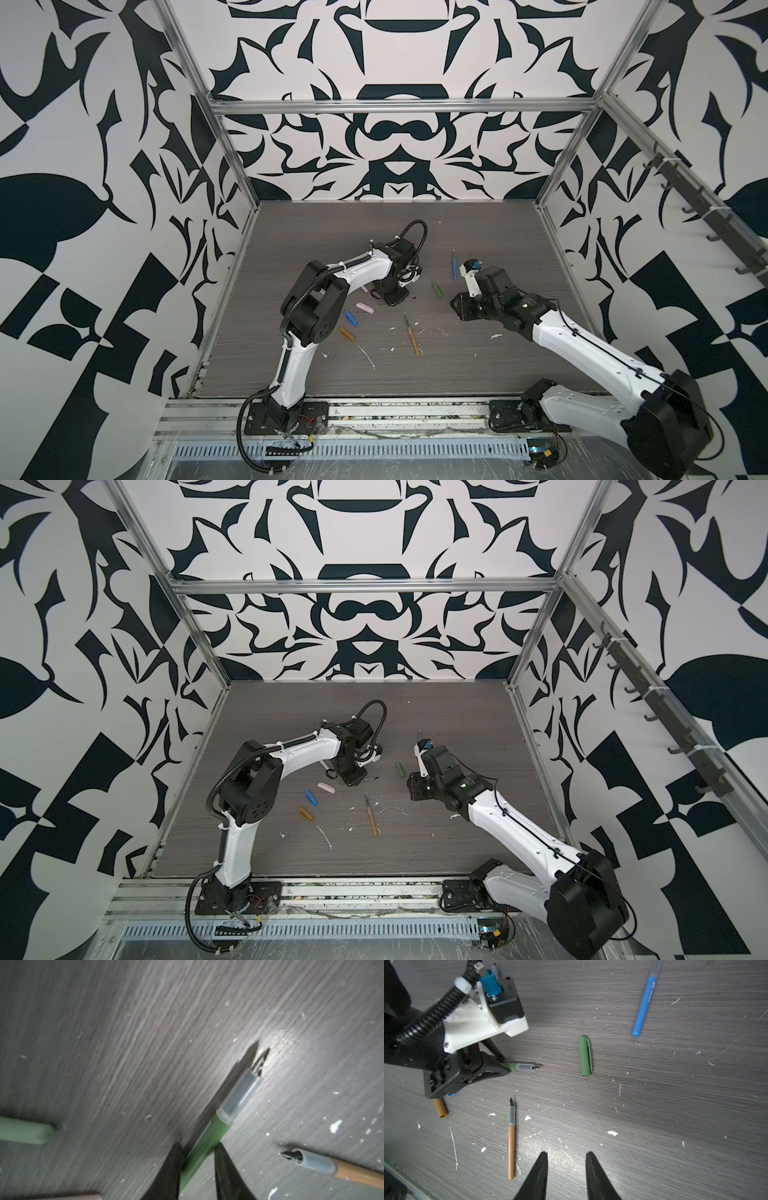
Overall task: Insert the pens into the pen caps
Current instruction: 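Lower the left gripper onto the green pen body and close on it, then lift the green pen upright with the left gripper while the right gripper rises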
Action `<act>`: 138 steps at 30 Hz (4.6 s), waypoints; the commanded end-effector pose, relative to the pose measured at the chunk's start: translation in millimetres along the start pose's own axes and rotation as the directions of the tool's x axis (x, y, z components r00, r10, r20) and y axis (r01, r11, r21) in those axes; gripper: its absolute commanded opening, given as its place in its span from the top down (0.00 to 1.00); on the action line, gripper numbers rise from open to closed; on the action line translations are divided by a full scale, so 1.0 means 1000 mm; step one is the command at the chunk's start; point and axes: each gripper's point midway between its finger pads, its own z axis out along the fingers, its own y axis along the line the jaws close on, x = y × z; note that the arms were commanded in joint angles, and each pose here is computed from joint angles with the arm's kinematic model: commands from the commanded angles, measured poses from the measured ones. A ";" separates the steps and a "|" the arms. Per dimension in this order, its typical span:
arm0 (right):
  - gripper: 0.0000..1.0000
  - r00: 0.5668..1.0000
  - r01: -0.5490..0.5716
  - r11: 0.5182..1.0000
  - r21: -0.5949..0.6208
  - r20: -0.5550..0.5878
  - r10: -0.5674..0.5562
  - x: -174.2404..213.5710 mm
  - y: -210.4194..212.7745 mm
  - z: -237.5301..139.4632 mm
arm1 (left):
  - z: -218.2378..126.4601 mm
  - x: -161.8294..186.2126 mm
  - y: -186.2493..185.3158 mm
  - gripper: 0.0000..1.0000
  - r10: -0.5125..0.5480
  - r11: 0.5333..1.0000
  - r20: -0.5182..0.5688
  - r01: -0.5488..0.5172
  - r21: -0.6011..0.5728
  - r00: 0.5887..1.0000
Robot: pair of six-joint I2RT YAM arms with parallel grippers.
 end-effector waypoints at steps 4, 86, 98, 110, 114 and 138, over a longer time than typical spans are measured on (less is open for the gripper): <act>0.66 0.999 -0.008 1.000 -0.020 0.044 0.009 -0.009 0.004 -0.008 | -0.005 0.001 -0.006 0.67 -0.069 0.997 -0.002 0.069 0.034 0.998; 0.57 0.943 -0.211 0.813 -0.543 0.106 0.316 -0.092 0.102 -0.010 | -0.154 -0.024 -0.094 0.95 -0.279 0.917 0.528 0.059 0.395 0.802; 0.91 0.948 -0.201 0.788 -0.581 0.088 0.307 -0.091 0.110 -0.010 | -0.155 -0.028 -0.103 0.92 -0.278 0.899 0.535 0.020 0.438 0.797; 0.99 0.947 -0.197 0.792 -0.578 0.097 0.306 -0.085 0.106 -0.014 | -0.170 -0.042 -0.108 0.74 -0.379 0.827 0.611 -0.043 0.561 0.696; 1.00 0.948 -0.200 0.791 -0.578 0.088 0.304 -0.084 0.107 -0.012 | -0.176 -0.043 -0.109 0.81 -0.398 0.817 0.631 -0.055 0.573 0.666; 0.73 0.950 -0.033 0.914 -0.405 0.270 0.154 -0.097 0.093 -0.094 | -0.203 -0.037 -0.039 1.00 -0.397 0.910 0.743 0.128 0.394 0.538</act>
